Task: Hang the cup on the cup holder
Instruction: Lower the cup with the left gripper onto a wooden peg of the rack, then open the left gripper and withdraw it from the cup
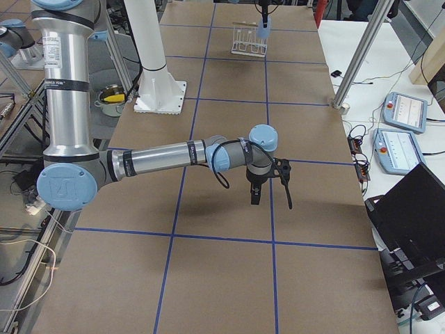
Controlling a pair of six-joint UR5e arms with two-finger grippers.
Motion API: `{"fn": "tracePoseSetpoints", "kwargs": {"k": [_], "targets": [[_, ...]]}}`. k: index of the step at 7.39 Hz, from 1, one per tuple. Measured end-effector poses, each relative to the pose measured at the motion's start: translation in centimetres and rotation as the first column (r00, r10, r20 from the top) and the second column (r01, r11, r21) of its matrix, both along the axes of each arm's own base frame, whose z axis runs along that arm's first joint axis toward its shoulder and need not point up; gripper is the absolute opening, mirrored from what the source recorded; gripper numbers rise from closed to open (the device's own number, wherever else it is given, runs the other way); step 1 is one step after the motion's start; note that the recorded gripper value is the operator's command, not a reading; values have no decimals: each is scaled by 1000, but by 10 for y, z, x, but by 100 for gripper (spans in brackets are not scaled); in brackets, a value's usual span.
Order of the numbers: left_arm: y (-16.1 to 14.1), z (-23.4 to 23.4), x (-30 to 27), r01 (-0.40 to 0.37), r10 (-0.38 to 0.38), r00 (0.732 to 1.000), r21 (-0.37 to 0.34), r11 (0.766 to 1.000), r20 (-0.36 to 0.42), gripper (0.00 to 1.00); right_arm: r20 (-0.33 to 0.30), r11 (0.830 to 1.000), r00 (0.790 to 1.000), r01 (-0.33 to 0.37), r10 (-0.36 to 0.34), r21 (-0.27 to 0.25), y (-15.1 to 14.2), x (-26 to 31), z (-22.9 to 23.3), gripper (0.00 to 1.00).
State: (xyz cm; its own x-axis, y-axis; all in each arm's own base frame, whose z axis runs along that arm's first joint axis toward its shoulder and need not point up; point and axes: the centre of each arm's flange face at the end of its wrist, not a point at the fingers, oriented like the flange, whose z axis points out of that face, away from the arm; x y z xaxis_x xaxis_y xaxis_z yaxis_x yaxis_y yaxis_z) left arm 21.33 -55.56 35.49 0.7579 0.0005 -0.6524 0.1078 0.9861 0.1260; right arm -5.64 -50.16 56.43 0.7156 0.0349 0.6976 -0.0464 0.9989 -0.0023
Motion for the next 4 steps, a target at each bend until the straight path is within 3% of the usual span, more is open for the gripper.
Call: {"fn": "tracePoseSetpoints", "kwargs": {"k": [1, 4], "targets": [[-1, 6, 2, -1, 1, 1000, -7, 1000, 3, 98, 0, 1000, 1000, 0, 0, -1, 0, 0, 0, 100], [14, 2, -6, -22, 22, 1000, 31, 999, -2, 98, 0, 1000, 1000, 0, 0, -1, 3, 3, 2, 100]]}}
